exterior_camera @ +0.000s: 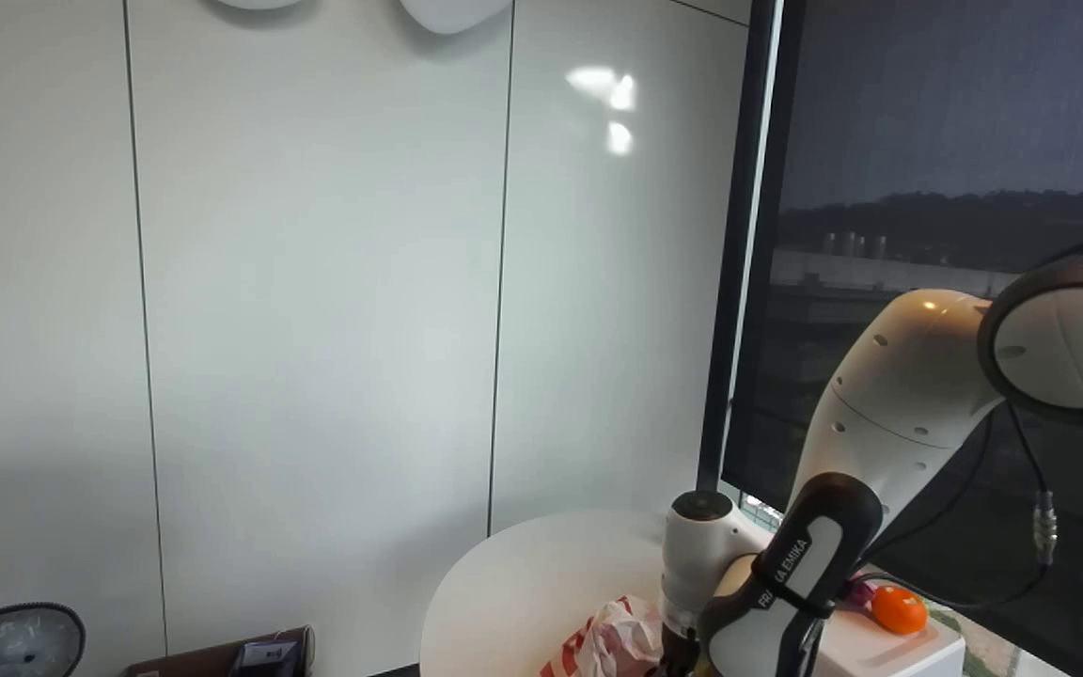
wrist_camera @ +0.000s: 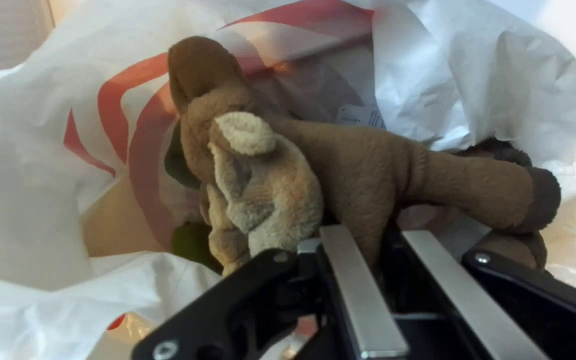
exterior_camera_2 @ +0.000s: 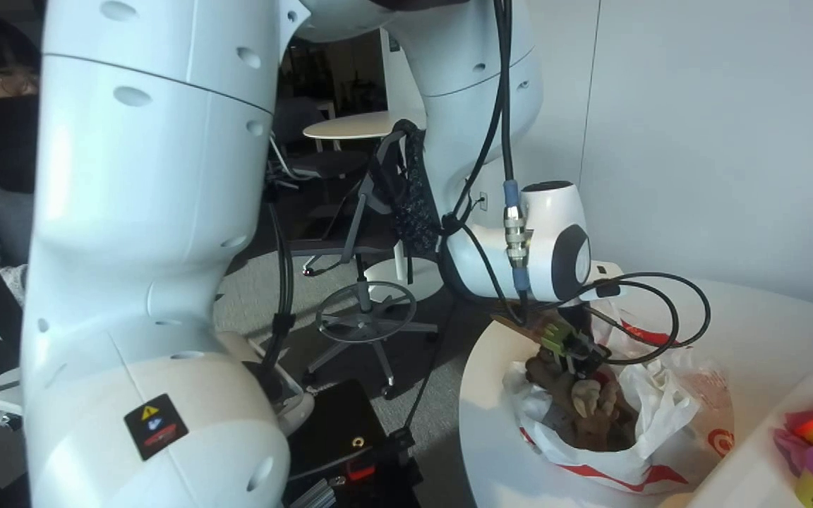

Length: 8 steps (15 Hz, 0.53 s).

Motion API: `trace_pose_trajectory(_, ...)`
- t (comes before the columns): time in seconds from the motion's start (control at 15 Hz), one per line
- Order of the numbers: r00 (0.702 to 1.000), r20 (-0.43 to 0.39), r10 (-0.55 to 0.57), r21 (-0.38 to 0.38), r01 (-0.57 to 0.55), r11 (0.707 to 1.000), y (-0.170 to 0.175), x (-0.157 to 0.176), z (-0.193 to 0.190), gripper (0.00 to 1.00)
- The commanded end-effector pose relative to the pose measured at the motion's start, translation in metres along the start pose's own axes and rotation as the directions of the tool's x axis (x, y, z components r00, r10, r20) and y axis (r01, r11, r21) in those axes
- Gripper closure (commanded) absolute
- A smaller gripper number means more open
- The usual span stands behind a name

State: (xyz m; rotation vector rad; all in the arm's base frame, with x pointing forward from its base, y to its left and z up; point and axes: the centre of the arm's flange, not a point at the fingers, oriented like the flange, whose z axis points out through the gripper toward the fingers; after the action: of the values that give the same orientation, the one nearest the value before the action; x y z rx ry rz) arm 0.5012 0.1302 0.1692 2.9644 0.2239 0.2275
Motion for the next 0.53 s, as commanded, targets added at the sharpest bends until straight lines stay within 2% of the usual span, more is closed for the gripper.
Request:
trace_pose_trajectory(0.0, 0.997, -0.018, 0.074, 0.031, -0.073, 0.997, 0.016, -0.002, -0.017, 0.80)
trace_pose_trajectory(0.47, 0.981, -0.011, 0.191, 0.066, -0.190, 0.980, 0.043, -0.012, -0.038, 0.81)
